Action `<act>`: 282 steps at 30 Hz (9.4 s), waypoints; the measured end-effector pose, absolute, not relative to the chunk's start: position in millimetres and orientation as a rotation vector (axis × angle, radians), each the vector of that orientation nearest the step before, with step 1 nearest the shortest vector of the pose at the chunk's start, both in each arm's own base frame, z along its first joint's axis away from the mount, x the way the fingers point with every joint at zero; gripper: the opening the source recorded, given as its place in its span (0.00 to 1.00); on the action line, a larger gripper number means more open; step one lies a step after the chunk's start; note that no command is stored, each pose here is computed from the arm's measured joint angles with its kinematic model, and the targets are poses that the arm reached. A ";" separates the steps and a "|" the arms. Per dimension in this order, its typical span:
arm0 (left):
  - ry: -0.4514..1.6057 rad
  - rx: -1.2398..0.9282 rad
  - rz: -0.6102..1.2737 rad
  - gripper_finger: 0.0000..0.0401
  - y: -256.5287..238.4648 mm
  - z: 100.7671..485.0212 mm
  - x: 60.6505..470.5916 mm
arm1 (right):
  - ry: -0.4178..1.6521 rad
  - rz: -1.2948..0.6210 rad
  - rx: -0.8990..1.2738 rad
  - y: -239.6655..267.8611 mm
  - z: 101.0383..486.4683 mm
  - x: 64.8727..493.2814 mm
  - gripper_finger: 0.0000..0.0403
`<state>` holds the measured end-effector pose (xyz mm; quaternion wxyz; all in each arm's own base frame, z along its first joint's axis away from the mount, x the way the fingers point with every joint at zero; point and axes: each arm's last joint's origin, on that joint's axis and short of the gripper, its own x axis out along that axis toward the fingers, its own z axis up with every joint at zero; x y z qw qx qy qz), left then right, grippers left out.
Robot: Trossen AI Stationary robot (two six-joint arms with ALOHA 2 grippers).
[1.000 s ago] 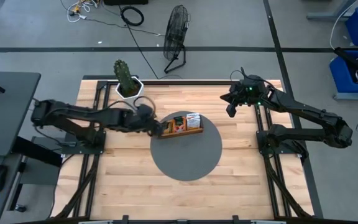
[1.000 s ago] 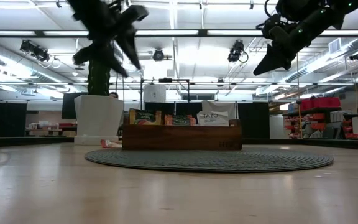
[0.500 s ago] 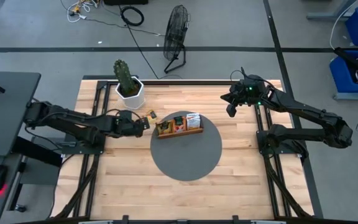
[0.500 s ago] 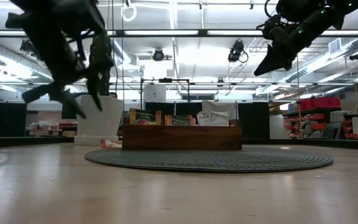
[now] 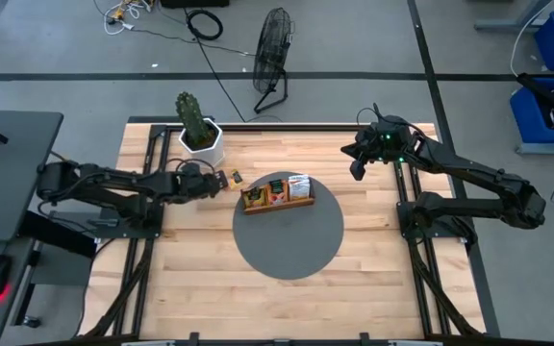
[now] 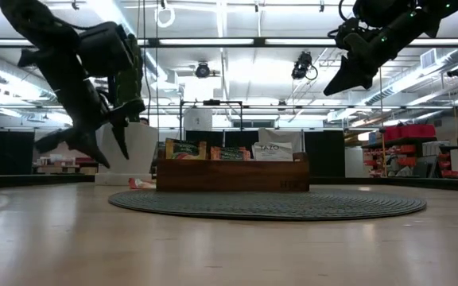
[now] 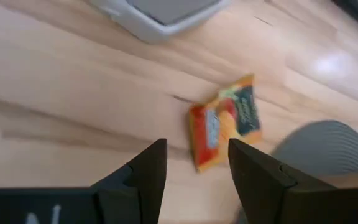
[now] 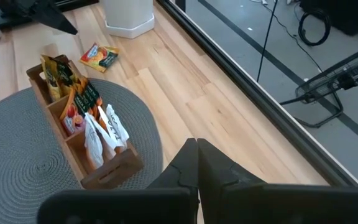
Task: Pick & Place Tea
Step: Put the orange tea bag into the left section of the wooden organizer
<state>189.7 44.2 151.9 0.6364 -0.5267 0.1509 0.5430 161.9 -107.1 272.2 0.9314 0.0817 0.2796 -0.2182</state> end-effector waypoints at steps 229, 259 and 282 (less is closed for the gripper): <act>0.331 -0.260 0.046 0.61 51.2 323.3 317.4 | 0.618 -0.005 0.252 -33.3 310.7 296.9 0.00; 0.401 -0.273 0.090 0.01 51.6 319.8 313.9 | 0.599 -0.035 0.257 -33.9 312.1 297.9 0.07; 0.272 -0.271 0.271 0.00 28.5 287.1 225.8 | 0.515 -0.292 0.187 -45.3 342.3 261.9 0.38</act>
